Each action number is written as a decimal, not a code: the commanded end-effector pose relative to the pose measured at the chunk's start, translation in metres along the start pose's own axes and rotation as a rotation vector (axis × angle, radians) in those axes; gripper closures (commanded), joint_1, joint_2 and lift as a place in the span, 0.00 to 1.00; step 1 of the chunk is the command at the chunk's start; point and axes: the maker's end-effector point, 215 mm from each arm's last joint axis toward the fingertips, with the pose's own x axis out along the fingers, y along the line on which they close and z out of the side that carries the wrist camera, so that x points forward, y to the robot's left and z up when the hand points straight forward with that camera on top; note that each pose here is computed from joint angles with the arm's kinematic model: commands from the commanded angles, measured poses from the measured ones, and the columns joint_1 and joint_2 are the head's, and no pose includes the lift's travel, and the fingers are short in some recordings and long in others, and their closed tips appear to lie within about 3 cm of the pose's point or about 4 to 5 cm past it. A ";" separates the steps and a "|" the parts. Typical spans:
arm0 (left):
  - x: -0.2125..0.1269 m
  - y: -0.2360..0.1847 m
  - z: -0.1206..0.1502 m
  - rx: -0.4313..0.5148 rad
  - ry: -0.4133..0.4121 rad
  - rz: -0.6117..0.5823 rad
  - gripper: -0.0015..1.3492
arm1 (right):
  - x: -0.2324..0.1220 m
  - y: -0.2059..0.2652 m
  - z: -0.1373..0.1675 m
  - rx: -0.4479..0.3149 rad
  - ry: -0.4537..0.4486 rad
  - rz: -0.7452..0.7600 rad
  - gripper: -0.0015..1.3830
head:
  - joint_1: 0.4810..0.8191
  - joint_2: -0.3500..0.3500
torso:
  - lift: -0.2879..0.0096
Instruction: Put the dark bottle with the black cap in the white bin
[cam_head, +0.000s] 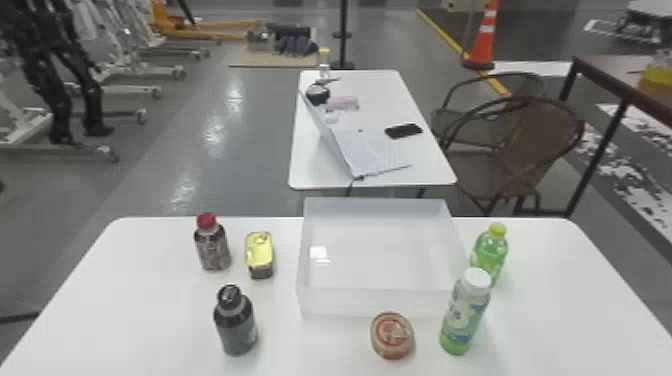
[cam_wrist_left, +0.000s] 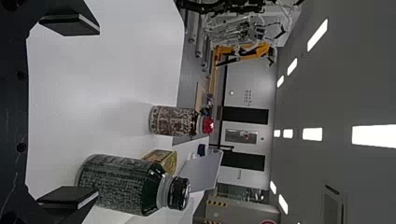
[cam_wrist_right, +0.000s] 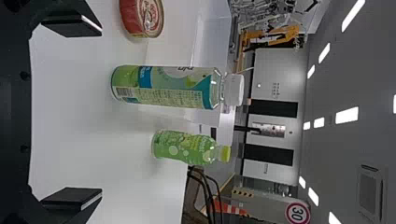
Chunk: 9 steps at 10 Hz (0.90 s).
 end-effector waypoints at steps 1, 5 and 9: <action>0.001 -0.001 -0.001 -0.002 0.001 -0.002 0.07 | 0.002 0.002 -0.001 -0.004 0.006 0.011 0.06 | 0.20 0.50 | 0.63; 0.002 -0.003 -0.003 -0.001 0.004 -0.016 0.07 | 0.008 0.006 0.000 -0.013 0.001 0.038 0.06 | 0.20 0.50 | 0.63; 0.004 -0.006 -0.003 -0.003 0.006 -0.032 0.07 | 0.007 0.007 -0.001 -0.011 0.004 0.037 0.06 | 0.20 0.50 | 0.63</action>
